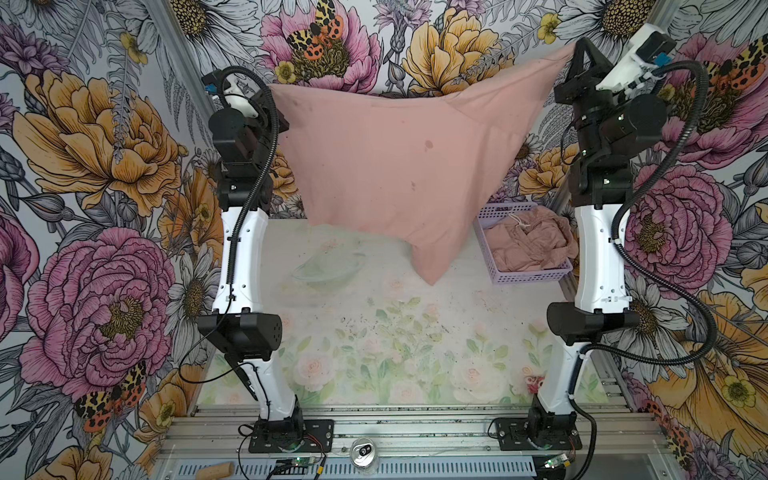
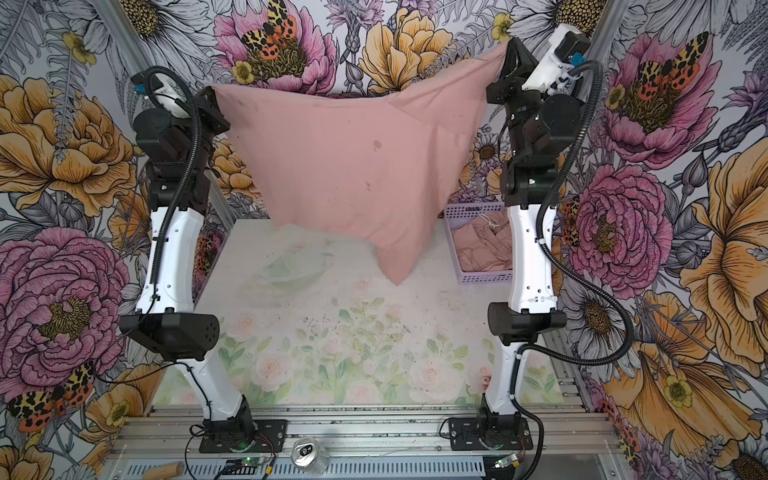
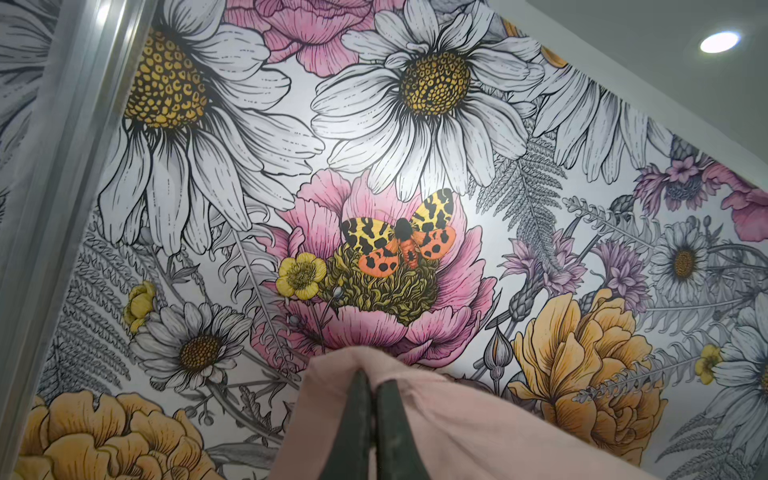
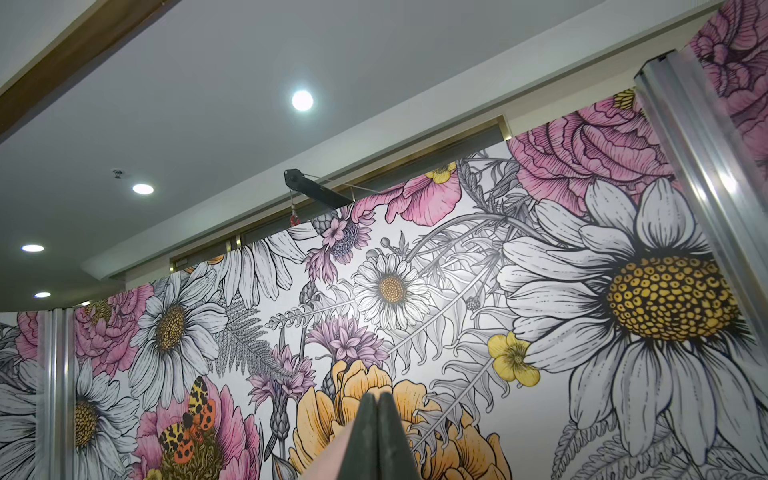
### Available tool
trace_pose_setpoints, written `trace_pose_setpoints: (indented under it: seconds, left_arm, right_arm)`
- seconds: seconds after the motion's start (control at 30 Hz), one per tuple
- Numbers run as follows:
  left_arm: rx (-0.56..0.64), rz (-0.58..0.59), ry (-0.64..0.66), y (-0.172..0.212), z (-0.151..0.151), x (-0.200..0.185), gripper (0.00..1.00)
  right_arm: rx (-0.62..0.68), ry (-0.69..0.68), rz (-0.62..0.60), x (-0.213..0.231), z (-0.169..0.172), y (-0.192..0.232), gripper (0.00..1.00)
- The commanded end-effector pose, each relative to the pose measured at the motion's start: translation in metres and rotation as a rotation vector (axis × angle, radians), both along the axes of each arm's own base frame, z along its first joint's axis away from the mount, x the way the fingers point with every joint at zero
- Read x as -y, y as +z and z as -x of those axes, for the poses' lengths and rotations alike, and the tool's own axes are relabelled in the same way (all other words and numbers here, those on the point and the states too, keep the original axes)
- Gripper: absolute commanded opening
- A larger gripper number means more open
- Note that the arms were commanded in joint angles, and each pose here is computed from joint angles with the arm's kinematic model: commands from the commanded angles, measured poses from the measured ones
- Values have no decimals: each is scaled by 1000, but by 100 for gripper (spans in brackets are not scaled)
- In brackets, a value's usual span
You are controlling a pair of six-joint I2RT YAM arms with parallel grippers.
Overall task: Fold and stack the mixed laundry pile
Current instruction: 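Lower the T-shirt and drag it flat toward the robot with both grippers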
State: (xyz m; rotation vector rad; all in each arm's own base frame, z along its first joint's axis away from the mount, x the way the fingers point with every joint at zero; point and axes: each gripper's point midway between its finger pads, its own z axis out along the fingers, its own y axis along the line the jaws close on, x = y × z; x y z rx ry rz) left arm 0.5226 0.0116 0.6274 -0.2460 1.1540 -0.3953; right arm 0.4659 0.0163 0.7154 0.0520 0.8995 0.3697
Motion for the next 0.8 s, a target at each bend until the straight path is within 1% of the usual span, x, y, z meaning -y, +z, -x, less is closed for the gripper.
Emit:
trace_pose_setpoints:
  seconds: [0.0,0.07,0.13,0.23,0.3,0.33,0.37,0.43,0.47,0.63,0.7,0.77]
  left_arm:
    - [128,-14,-17,40,21,-5,0]
    - [138,-33,-45,43,27,1,0]
    - [104,-53,-81,30,27,8,0]
    - [61,-79,-123,3,52,17,0]
    - [22,-81,-132,-40,66,18,0]
    - [16,-81,-136,-51,79,18,0]
    - [-16,-76,-140,-75,89,17,0]
    - [-80,-71,-148,-114,108,17,0]
    - [-113,-68,-153,-135,118,17,0]
    - [-303,-30,-202,-229,153,24,0]
    - [-406,16,-210,-272,164,26,0]
    - [-514,90,-203,-317,179,25,0]
  right_arm:
    - [140,-73,-11,22,26,28,0]
    - [136,-57,24,20,30,29,0]
    - [112,-24,80,13,31,26,0]
    - [-18,97,194,-13,24,2,0]
    - [-157,212,245,-33,14,-33,0]
    - [-197,244,258,-40,16,-44,0]
    - [-259,272,280,-50,15,-68,0]
    - [-346,282,314,-67,19,-120,0]
    - [-375,297,309,-72,35,-143,0]
    - [-584,343,232,-75,85,-256,0]
    - [-670,355,196,-74,102,-298,0]
    - [-765,381,162,-75,118,-337,0]
